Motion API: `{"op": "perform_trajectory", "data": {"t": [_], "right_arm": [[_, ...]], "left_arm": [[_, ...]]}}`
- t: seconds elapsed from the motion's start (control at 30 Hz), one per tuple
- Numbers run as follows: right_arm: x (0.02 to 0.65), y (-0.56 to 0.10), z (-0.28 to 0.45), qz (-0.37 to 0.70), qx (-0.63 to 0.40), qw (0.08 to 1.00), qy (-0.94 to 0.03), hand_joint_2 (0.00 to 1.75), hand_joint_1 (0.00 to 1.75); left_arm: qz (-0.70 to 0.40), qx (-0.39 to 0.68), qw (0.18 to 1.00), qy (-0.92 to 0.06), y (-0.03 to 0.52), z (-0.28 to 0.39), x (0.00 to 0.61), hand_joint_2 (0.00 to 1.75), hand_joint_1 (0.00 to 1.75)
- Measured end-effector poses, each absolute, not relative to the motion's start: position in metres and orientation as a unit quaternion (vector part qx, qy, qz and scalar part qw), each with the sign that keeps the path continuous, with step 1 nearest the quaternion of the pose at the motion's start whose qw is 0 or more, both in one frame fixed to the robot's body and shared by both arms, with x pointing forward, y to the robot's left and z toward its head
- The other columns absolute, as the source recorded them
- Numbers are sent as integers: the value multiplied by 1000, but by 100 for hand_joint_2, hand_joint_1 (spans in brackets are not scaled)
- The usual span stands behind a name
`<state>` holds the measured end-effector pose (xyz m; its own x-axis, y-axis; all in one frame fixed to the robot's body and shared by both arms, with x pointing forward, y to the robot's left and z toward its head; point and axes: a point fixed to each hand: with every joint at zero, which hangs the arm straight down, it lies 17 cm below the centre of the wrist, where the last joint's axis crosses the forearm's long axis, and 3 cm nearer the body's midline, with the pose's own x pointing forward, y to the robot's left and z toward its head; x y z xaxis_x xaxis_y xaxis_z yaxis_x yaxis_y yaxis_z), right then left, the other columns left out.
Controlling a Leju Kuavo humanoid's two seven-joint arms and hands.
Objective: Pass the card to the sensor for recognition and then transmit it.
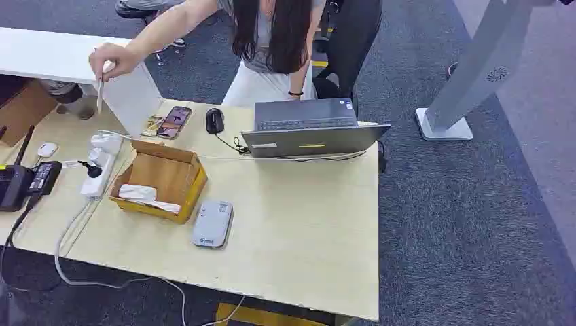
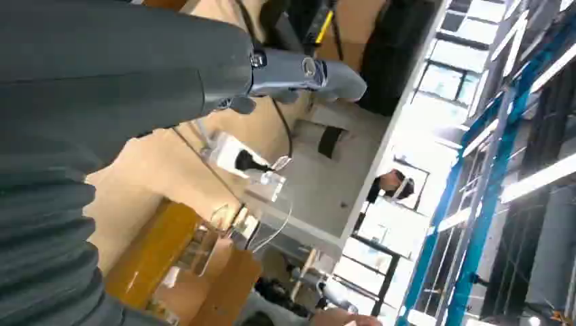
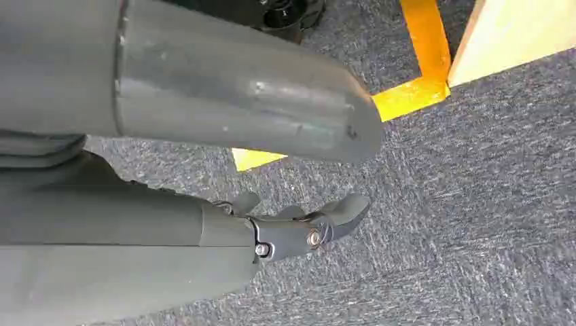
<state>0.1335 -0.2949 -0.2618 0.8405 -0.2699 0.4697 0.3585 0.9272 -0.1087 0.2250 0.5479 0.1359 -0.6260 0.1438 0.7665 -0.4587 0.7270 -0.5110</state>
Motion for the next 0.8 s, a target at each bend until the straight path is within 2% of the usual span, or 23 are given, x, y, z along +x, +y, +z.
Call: {"op": "perform_trajectory", "data": {"t": [0.3,0.8], "right_arm": [[142,-290,-261,-151,-89,957,-229,0,0],[150,-279,-260,-132,-78,962,-226,0,0]], "left_arm": [[299,142,463,-822,542,156,298,175,0],[159,192,558,-791,489,171,424,175,0]]}}
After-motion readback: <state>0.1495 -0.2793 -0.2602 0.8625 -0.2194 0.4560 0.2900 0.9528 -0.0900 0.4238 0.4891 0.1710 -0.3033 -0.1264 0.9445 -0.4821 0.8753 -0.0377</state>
